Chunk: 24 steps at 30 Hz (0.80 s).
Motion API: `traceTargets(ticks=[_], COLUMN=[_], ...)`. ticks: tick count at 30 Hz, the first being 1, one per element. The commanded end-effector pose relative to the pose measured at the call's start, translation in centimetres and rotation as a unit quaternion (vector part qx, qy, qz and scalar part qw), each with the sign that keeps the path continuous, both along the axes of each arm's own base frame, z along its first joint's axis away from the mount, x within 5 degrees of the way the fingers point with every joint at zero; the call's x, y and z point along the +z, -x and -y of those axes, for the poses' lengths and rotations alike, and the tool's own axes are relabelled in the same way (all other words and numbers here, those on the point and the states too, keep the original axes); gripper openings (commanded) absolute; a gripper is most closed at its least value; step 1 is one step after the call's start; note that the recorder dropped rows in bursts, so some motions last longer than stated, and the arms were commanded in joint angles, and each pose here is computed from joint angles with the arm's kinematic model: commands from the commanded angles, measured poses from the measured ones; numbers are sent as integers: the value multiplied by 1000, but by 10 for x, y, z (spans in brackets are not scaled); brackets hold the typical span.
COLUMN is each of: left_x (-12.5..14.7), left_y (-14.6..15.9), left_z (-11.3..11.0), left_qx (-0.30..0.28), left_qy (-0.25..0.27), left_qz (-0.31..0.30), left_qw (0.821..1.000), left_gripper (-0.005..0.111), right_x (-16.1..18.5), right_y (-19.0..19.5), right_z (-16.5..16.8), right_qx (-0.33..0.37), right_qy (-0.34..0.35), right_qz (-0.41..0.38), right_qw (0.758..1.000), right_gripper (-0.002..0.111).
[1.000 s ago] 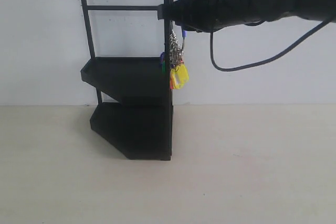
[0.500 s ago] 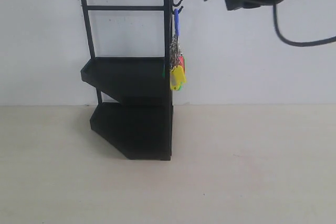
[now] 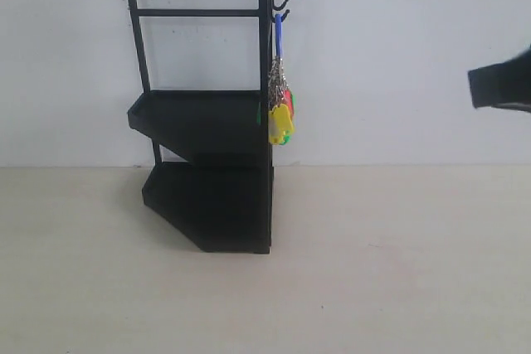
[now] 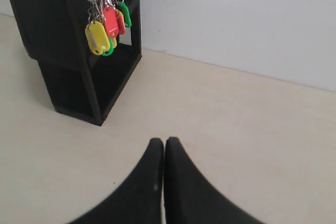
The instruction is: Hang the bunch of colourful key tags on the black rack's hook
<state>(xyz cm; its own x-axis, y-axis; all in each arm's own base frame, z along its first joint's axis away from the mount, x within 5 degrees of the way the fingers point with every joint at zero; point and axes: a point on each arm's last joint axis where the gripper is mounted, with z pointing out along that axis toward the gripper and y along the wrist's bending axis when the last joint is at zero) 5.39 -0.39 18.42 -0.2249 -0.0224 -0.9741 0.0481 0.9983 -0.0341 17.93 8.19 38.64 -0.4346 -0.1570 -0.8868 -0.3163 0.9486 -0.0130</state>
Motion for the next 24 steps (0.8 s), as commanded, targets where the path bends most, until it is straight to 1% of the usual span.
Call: traceTargets(ticks=[1,6,15,19,21,24], left_x=[1,1,1,1,1,1], left_y=[0,0,0,0,0,0], left_z=[0,0,0,0,0,0], left_qx=[2,2,2,2,2,2], left_qy=[3,3,3,3,3,3], left_qz=[3,3,3,3,3,3], left_qw=[1000,1000,1000,1000,1000,1000], left_gripper=[4,4,4,4,4,4], right_x=[4,10,11,21,27,29], right_y=[16,24,26,37,45,53], right_z=[9,13,12,21,29,43], right_qx=[-4,-4,0,-2,-12,-49], right_qy=[-23,-31,-41,-45,-53,-76], right_qz=[15,29,34,68,87,109], right_qw=[1000,999,999,997,995,990], right_gripper=[0,0,0,0,0,0])
